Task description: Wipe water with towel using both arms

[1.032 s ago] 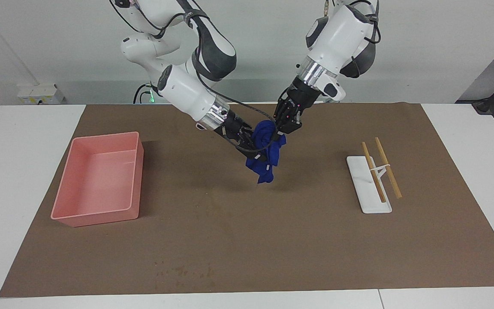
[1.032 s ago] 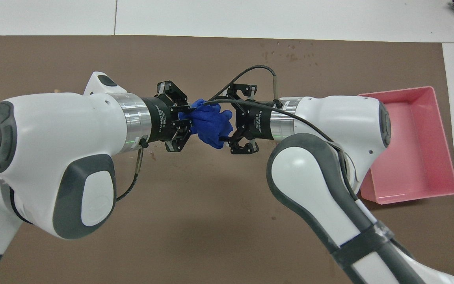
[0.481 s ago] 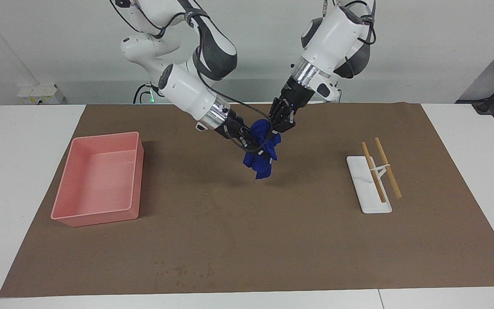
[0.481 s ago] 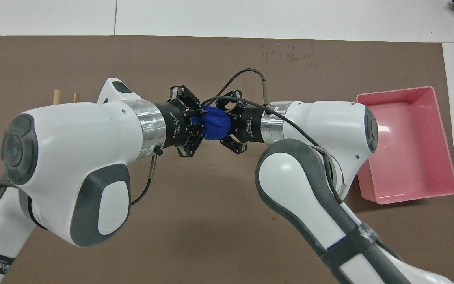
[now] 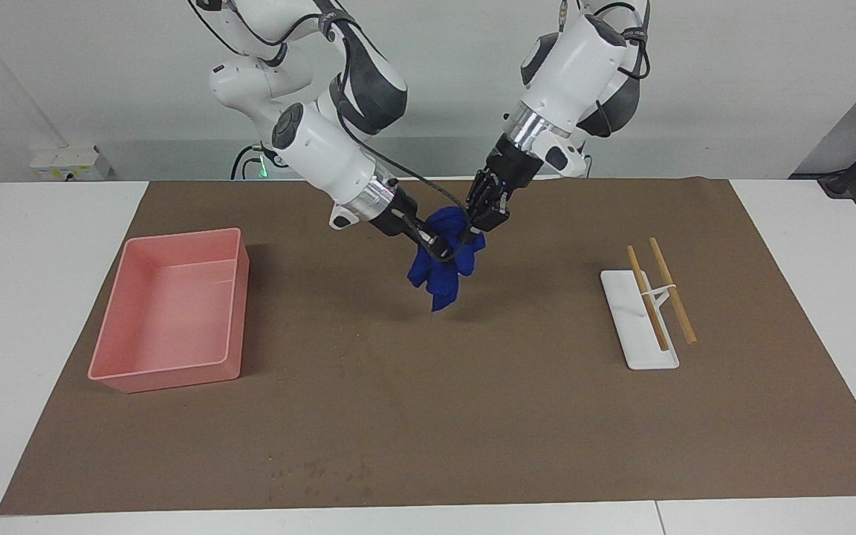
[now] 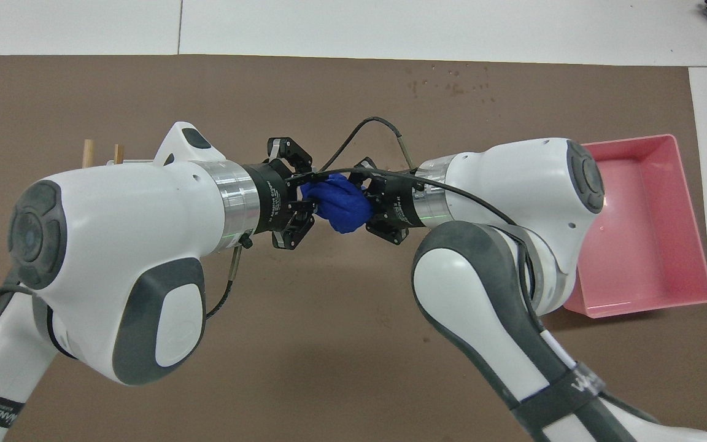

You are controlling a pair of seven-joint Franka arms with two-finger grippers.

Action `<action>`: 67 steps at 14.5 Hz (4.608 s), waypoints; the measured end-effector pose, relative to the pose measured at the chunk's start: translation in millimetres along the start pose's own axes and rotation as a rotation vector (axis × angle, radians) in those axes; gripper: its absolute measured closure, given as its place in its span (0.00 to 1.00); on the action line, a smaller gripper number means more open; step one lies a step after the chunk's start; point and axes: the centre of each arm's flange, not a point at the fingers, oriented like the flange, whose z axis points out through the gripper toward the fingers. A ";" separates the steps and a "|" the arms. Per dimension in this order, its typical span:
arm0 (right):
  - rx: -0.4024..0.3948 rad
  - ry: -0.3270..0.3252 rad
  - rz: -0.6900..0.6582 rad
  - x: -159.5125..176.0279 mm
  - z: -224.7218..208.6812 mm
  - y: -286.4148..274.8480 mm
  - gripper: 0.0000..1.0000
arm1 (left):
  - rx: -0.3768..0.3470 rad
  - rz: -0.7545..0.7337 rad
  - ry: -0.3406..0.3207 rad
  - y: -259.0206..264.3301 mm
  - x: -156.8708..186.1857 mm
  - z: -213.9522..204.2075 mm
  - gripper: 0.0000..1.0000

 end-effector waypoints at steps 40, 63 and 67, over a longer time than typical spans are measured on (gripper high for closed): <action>-0.299 0.191 -0.881 197.9 100.1 74.0 0.86 | 0.634 1.441 0.092 40.6 197.0 -163.6 0.00; -0.758 0.170 -1.160 213.4 -249.7 189.3 0.72 | 0.637 1.445 0.084 36.1 193.4 -161.6 0.00; -0.741 0.215 -1.179 199.8 -268.1 169.2 0.27 | 0.635 1.419 0.092 35.7 205.9 -168.2 0.00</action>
